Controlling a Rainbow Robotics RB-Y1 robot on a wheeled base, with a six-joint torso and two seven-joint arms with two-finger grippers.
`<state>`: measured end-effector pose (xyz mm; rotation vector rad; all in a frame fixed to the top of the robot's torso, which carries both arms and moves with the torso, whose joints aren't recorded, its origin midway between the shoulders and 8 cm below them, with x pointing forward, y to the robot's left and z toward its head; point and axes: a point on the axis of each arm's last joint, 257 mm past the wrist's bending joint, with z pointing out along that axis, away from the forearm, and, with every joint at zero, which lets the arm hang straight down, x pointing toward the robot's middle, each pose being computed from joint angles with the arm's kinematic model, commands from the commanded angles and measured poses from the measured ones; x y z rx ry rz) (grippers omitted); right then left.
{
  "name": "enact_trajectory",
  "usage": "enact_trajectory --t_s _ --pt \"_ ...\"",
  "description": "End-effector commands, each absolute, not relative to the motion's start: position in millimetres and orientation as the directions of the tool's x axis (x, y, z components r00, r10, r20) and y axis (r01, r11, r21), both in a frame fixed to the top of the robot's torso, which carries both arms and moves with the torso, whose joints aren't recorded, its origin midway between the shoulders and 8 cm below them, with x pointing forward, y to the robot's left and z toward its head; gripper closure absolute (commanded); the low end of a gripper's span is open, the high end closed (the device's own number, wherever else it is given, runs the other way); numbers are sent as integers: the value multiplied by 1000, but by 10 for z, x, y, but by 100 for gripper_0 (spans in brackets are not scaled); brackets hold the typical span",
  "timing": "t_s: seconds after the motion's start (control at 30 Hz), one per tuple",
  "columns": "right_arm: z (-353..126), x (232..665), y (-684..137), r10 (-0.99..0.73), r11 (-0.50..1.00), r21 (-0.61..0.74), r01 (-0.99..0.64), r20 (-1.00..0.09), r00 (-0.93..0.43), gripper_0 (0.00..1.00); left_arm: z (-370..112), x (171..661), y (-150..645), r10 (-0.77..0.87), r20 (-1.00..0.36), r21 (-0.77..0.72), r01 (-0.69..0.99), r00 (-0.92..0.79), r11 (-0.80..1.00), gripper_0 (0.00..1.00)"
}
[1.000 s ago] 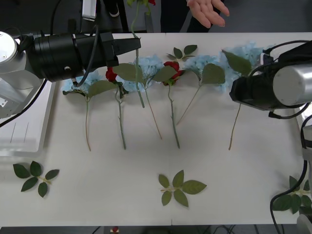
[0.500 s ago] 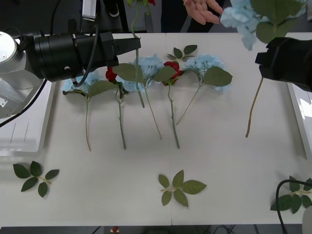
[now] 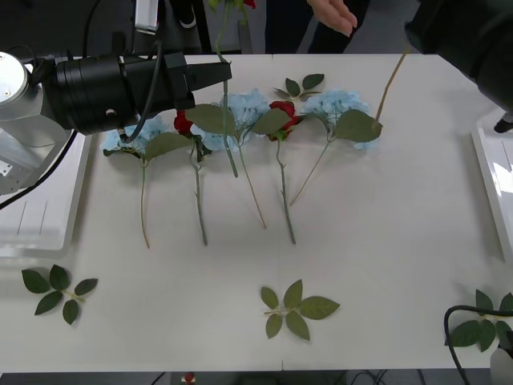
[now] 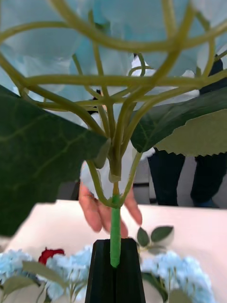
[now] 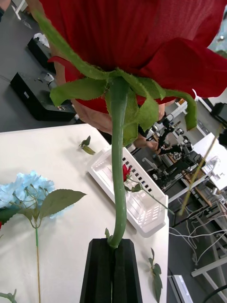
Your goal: Place the red flowers into the right box and the blue flowers into the left box. If a person shows an open palm, hand one flower to the person first, then continue sorting.
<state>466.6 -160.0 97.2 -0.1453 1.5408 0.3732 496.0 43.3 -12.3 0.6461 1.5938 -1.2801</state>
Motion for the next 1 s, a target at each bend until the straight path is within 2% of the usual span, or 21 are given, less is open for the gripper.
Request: enact_trajectory --t_s 0.03,0.37,1.0 --pt "1022 4977 -1599 123 948 101 -301 -991 55 100 -27 4921 427 -162 -904 -427 855 -396 294 100" --pt "970 5543 -1504 101 963 72 -261 -990 96 100 -19 4917 426 -166 -901 -433 853 -401 291 99" --pt "975 5603 -1502 113 963 87 -256 -990 88 100 -10 4909 424 -169 -899 -438 853 -405 285 100"
